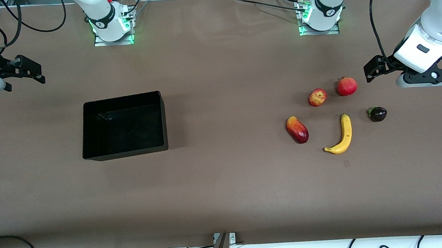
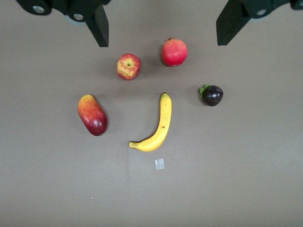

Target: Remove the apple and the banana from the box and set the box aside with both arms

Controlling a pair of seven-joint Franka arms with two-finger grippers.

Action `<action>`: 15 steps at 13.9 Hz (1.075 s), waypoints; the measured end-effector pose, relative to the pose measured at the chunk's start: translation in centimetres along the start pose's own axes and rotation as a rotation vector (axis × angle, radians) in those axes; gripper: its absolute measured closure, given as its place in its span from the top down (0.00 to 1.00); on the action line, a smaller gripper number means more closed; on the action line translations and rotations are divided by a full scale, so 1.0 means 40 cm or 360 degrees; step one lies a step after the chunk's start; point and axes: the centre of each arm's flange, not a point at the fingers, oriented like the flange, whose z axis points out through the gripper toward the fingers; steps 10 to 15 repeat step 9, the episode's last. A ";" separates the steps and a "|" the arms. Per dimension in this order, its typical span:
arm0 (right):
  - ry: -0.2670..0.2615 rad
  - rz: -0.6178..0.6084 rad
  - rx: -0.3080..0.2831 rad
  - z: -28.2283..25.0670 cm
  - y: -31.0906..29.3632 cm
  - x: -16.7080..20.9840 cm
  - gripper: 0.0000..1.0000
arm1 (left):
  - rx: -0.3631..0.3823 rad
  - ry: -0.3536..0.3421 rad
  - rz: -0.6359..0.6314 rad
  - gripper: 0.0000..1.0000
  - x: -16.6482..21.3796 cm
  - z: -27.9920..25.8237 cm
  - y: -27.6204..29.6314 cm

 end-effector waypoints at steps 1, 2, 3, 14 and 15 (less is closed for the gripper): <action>-0.0012 -0.0003 -0.0003 0.009 -0.007 0.006 1.00 | 0.0000 0.0000 0.0000 1.00 0.000 0.000 0.000; -0.0024 -0.0006 -0.0005 0.019 -0.014 0.013 1.00 | 0.0000 0.0000 -0.0001 1.00 0.000 0.000 -0.001; -0.0038 0.0004 -0.0005 0.029 -0.022 0.019 1.00 | 0.0000 0.0000 -0.0001 1.00 0.000 0.000 -0.001; -0.0045 0.0114 -0.0011 0.033 -0.059 0.028 1.00 | 0.0000 0.0001 -0.0004 1.00 0.001 0.001 -0.003; -0.0045 0.0114 -0.0011 0.033 -0.059 0.028 1.00 | 0.0000 0.0001 -0.0004 1.00 0.001 0.001 -0.003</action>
